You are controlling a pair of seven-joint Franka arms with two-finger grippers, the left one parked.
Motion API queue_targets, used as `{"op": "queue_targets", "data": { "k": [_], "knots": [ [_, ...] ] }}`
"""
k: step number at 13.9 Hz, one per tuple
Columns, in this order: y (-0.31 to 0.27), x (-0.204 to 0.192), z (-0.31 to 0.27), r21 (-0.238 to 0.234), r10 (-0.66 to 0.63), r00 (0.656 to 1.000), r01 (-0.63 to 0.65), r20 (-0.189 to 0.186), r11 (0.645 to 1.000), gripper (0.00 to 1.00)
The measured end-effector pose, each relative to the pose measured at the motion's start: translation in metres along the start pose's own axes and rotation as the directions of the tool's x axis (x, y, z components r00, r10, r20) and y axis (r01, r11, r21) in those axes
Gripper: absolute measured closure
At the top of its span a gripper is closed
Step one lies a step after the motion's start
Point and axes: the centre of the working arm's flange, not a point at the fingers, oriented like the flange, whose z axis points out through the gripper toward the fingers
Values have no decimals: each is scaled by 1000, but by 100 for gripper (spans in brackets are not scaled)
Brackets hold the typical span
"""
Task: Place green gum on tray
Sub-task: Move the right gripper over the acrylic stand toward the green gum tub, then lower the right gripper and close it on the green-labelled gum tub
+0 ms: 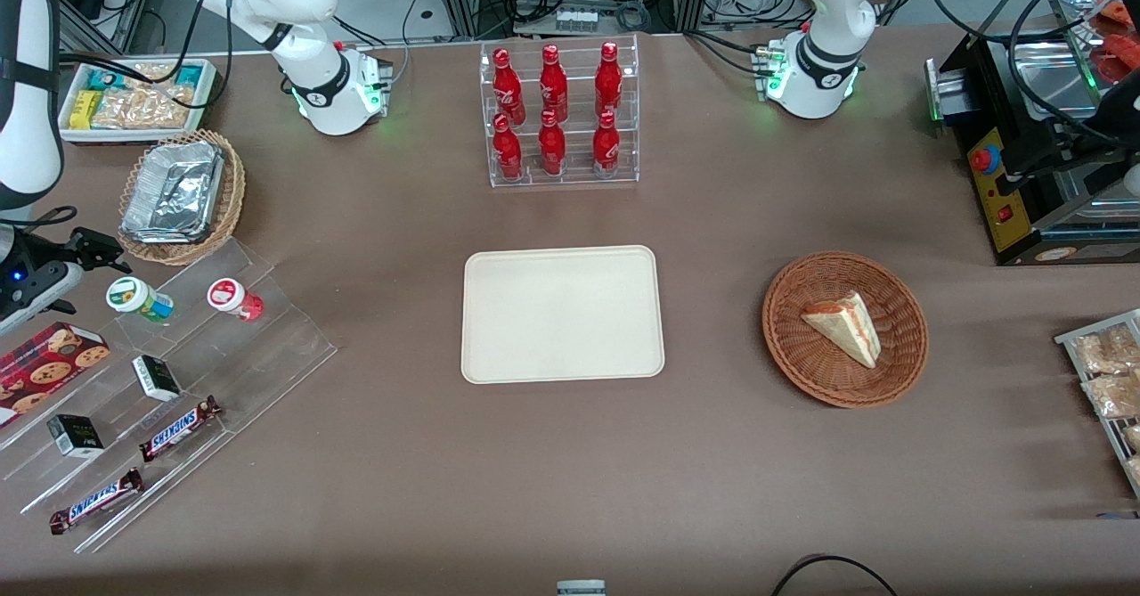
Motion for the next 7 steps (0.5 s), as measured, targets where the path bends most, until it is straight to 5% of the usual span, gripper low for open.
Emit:
{"op": "queue_targets", "data": {
  "k": [7],
  "knots": [
    [-1, -12, 38, -32, -10, 1000, 9, -20, 999, 0]
  ]
}}
